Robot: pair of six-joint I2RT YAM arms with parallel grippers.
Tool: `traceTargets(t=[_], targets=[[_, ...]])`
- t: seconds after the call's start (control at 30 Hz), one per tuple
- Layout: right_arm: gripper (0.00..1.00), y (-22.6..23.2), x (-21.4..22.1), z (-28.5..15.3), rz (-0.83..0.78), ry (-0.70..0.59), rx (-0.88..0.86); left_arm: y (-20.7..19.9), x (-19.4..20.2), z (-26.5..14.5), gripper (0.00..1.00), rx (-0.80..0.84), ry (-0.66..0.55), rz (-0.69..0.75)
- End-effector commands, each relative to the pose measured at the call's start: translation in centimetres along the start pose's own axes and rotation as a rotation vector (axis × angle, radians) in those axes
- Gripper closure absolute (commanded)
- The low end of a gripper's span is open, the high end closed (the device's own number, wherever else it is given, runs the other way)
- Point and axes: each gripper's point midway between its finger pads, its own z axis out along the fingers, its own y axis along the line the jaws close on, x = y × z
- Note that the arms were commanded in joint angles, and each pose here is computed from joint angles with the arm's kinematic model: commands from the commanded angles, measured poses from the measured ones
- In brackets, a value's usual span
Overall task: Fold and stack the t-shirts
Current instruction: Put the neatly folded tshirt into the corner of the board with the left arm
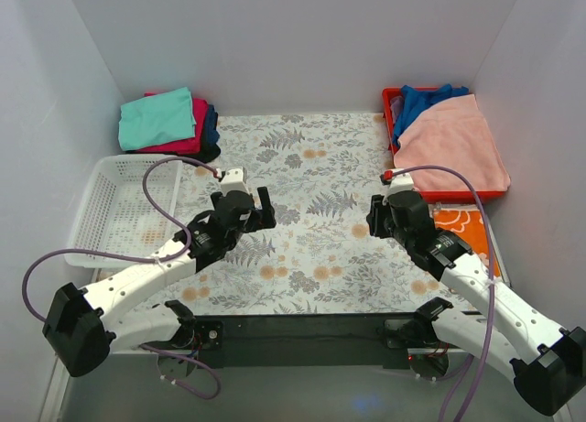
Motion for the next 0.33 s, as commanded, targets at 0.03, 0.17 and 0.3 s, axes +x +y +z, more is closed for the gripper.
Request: traceTargets(t=[0.03,0.17,0.3], targets=[[0.6,-0.1,-0.9,0.0,0.013,-0.033,0.013,-0.8,-0.2,-0.2,0.13,-0.013,-0.041,-0.015],[0.6,-0.1,-1.0,0.2,0.018,-0.028,0.019,-1.1,0.7,0.1,0.13,-0.021,-0.028,0.026],[0.6,-0.3,-0.9,0.2,0.013,-0.034,0.03,-1.1,1.0,0.1,0.11,-0.036,-0.044,0.037]])
